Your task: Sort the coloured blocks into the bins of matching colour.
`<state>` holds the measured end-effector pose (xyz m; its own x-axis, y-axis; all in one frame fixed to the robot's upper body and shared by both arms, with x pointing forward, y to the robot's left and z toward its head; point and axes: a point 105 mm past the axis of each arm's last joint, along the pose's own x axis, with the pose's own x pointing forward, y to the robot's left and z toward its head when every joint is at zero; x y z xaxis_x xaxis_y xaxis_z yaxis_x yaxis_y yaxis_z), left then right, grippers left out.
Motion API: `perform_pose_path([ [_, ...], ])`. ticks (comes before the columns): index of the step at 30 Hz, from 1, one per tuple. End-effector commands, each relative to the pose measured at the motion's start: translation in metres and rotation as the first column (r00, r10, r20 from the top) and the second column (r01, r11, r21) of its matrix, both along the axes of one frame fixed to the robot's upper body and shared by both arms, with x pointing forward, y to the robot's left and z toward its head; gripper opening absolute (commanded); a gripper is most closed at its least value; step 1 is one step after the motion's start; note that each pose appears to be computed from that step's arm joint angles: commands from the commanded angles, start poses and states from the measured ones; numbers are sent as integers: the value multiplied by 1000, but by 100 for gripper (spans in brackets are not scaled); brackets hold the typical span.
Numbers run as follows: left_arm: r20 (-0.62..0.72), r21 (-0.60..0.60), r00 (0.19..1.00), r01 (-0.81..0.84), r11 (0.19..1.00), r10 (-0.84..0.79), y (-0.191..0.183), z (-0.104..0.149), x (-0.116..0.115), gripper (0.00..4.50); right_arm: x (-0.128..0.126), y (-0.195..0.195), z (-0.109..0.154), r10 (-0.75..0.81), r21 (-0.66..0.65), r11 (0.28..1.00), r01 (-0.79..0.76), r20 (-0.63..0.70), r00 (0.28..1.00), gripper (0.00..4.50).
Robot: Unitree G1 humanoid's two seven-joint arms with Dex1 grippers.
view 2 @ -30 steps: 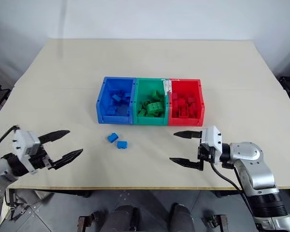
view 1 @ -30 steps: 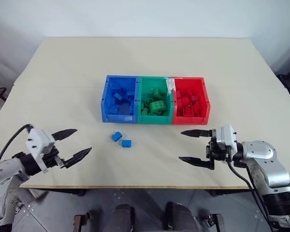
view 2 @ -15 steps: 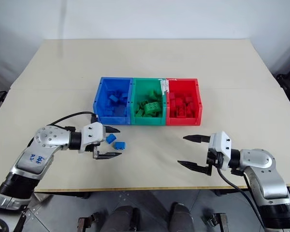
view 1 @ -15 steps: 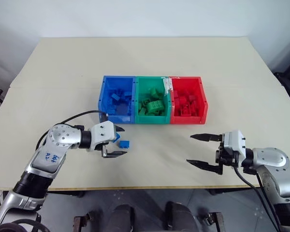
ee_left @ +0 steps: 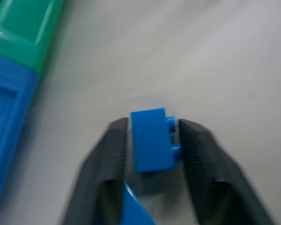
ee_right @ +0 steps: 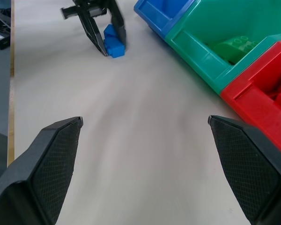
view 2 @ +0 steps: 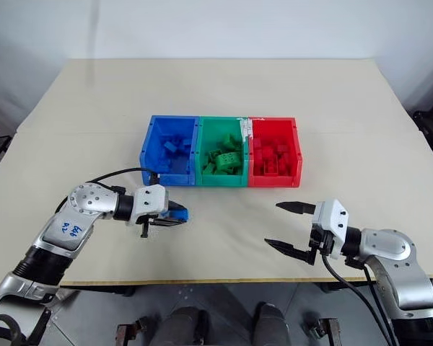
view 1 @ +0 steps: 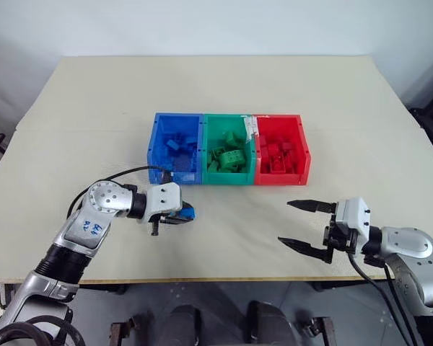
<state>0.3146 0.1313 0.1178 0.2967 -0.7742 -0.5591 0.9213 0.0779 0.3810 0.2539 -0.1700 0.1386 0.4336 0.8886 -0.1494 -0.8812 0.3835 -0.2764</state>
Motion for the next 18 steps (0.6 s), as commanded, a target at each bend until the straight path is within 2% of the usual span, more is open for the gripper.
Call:
perform_pose_path([
  [1,-26,-11,1000,3,1000,-3,0,-9,-4,95,-3,1,10,11,2,1000,-11,37,999,450],
  [5,14,-151,1000,2,989,1,-5,9,-3,95,-3,1,10,13,7,1000,-13,37,999,450],
  [6,47,-224,998,-33,974,45,-4,22,2,95,-2,1,11,3,25,1000,-4,41,999,450],
  [8,78,-395,986,-106,912,149,2,53,10,95,0,0,15,-24,71,997,21,50,998,450],
  [10,91,-490,973,-142,860,213,7,73,14,95,2,-1,18,-44,103,994,38,56,997,450],
  [12,122,-586,927,-221,779,355,21,99,27,95,7,-1,27,-82,154,986,66,104,991,450],
  [14,116,-641,877,-293,710,467,33,114,40,95,14,0,36,-127,219,971,96,131,983,450],
  [18,67,-684,839,-355,637,540,30,125,60,95,21,-1,44,-162,263,958,118,152,975,450],
])
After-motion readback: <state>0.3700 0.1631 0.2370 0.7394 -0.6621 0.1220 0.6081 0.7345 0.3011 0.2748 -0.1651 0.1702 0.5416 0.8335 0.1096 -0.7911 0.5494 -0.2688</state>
